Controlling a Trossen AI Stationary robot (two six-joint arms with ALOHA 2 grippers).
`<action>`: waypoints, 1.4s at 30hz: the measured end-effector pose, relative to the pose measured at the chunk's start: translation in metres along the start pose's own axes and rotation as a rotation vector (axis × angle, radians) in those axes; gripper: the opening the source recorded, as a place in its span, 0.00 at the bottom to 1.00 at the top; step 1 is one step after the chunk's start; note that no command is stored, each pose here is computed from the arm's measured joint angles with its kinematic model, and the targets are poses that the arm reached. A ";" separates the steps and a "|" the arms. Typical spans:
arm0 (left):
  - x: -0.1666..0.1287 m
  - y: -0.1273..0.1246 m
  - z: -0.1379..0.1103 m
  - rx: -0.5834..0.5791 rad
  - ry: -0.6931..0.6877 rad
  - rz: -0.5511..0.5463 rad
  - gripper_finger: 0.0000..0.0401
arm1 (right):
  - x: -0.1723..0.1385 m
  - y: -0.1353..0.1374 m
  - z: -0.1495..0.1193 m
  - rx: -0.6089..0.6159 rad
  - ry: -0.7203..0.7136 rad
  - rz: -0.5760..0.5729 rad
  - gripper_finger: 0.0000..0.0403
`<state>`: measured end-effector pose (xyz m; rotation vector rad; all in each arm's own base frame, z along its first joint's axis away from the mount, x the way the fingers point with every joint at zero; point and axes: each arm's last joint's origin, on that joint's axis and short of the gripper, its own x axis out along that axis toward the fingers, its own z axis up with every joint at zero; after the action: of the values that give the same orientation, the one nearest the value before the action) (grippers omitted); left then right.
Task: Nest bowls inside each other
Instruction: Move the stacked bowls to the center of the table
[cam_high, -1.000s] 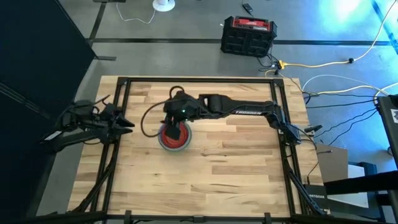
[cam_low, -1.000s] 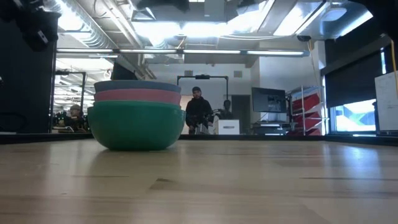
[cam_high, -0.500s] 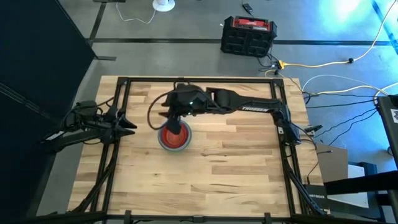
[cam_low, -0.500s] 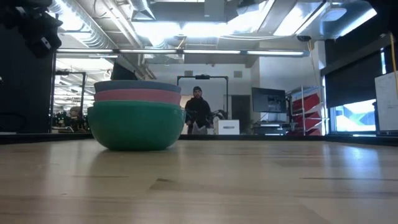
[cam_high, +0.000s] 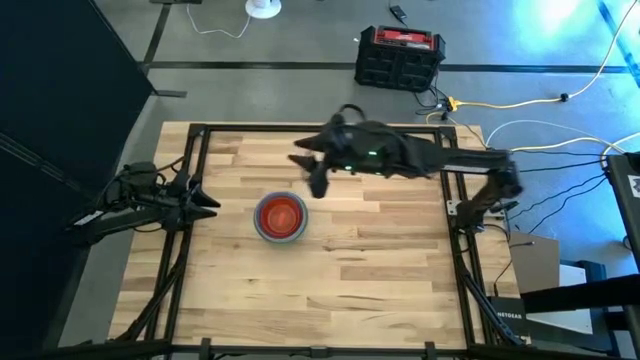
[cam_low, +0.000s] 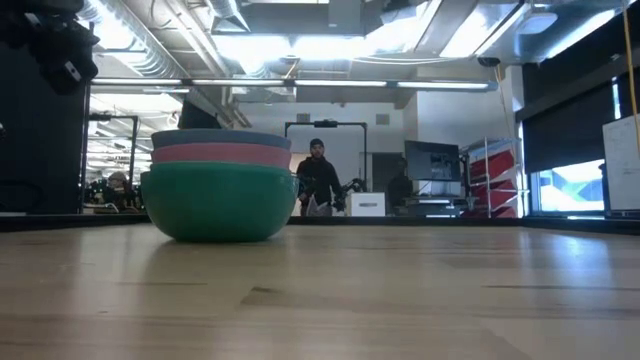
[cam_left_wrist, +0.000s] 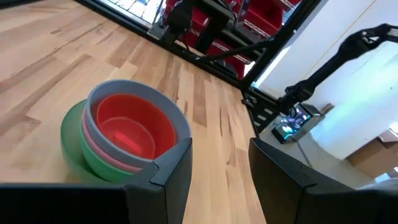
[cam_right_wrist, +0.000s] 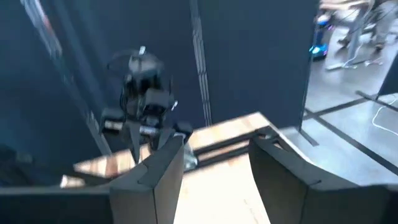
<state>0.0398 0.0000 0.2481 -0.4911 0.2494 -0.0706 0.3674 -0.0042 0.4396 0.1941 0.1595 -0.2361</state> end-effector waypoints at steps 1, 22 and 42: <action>0.001 0.001 0.000 -0.003 -0.001 0.001 0.35 | -0.008 -0.003 -0.003 0.025 -0.029 -0.006 0.41; 0.040 0.037 -0.028 -0.225 -0.080 0.165 0.35 | -0.110 -0.042 -0.065 0.170 -0.160 -0.043 0.02; 0.053 0.060 -0.062 -0.778 0.053 0.438 0.33 | -0.139 -0.048 -0.062 0.146 -0.139 -0.032 0.00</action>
<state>0.0762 0.0179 0.1549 -1.1956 0.4321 0.4586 0.2143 -0.0071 0.3965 0.3193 0.0074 -0.2925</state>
